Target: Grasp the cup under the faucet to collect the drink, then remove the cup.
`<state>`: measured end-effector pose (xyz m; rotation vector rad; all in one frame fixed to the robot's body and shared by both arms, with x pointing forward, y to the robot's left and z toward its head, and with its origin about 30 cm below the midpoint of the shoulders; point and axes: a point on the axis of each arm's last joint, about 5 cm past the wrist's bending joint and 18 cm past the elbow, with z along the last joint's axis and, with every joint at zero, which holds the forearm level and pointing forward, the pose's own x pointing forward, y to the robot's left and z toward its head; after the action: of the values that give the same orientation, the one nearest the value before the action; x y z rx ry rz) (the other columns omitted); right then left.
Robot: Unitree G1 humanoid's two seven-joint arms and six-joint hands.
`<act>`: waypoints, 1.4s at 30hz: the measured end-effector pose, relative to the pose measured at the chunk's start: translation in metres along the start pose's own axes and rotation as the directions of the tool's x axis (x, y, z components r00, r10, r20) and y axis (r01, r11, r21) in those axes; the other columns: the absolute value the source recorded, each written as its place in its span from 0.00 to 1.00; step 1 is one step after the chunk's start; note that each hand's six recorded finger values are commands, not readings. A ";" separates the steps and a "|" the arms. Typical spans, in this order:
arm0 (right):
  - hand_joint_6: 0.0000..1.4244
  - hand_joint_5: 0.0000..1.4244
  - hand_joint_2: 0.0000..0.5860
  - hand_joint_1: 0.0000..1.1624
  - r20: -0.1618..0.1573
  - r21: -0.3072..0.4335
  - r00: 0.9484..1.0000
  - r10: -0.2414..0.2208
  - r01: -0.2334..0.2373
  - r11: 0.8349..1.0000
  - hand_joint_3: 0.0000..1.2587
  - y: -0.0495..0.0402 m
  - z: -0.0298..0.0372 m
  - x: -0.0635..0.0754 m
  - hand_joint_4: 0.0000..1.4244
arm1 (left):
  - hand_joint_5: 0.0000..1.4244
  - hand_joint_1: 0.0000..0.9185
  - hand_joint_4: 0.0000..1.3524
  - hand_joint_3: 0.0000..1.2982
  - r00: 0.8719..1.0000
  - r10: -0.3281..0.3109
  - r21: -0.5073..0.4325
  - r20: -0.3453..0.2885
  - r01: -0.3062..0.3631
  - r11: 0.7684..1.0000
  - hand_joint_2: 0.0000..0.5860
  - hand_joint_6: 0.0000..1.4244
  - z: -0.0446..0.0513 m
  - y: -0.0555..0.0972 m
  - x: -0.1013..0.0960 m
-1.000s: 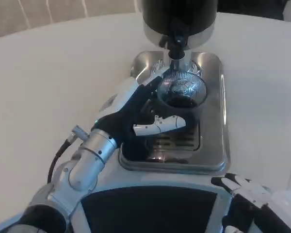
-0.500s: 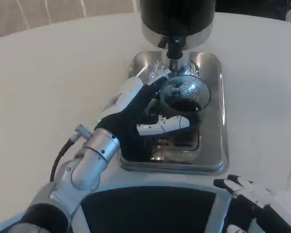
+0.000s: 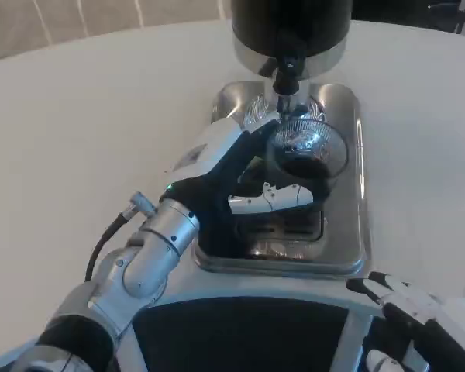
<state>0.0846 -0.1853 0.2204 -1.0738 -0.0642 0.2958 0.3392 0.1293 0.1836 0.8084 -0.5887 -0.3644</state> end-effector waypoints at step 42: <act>0.00 0.00 0.98 0.00 -0.066 0.106 0.998 -0.012 0.019 0.994 0.08 -0.0046 -0.0052 0.005 0.00 | 0.96 0.63 0.82 0.72 0.963 0.235 -0.021 -0.132 -0.239 0.971 0.08 0.48 -0.0044 -0.015 -0.004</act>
<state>0.0913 -0.1904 0.2215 -0.9762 0.0021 0.2473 0.3378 0.1238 0.1684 0.7111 -0.5496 -0.1022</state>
